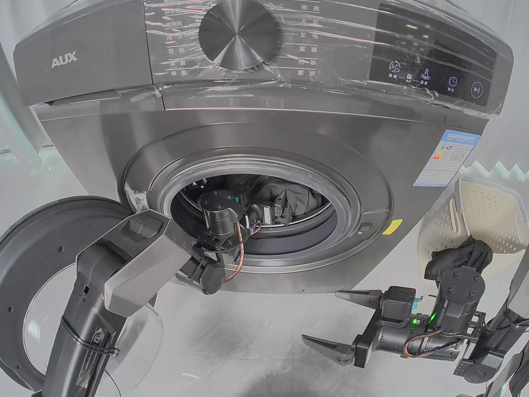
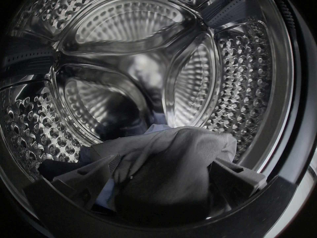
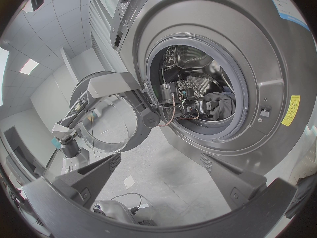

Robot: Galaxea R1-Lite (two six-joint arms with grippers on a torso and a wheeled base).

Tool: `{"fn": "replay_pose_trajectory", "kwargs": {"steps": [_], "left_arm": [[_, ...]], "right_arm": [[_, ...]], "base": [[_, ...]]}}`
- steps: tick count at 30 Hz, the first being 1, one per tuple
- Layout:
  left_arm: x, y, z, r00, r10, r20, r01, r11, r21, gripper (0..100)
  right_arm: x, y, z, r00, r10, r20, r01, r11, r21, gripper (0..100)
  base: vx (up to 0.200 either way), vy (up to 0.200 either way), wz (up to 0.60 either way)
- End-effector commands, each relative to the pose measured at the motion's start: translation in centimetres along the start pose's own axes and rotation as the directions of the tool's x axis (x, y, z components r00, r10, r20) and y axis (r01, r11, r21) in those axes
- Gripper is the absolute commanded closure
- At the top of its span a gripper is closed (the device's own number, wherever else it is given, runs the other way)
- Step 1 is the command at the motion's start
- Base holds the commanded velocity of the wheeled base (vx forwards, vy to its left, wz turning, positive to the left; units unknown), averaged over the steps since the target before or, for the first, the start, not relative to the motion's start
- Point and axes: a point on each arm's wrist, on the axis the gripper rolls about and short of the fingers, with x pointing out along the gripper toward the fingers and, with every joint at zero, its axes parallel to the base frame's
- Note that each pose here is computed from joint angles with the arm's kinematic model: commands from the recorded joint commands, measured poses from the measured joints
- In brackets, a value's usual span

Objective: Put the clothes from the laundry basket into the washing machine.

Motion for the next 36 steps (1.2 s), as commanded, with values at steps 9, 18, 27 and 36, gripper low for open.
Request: {"fn": "replay_pose_trajectory", "kwargs": {"steps": [9,18,27,36], "left_arm": [[-7.4,-4.4,4.6,0.987,-0.124,-0.101,0.125,0.992,-0.002,0],[-13.5,-7.0,2.9,0.951,-0.250,-0.180,0.253,0.967,-0.008,0],[-19.6,-7.0,5.9,0.936,-0.321,-0.147,0.313,0.947,-0.075,0],[-25.7,-4.2,11.7,0.953,-0.297,-0.063,0.289,0.951,-0.112,0]], "right_arm": [[-0.3,-0.2,0.2,1.000,-0.009,0.010,0.009,1.000,0.000,0],[-1.3,0.0,0.9,0.999,-0.013,0.039,0.014,1.000,-0.004,0],[-3.9,-0.8,2.3,0.984,-0.129,0.120,0.130,0.992,0.005,0],[-6.1,-1.7,2.8,0.959,-0.229,0.165,0.223,0.973,0.056,0]], "base": [[0.000,0.000,0.00],[0.000,0.000,0.00],[0.000,0.000,0.00],[0.000,0.000,0.00]]}}
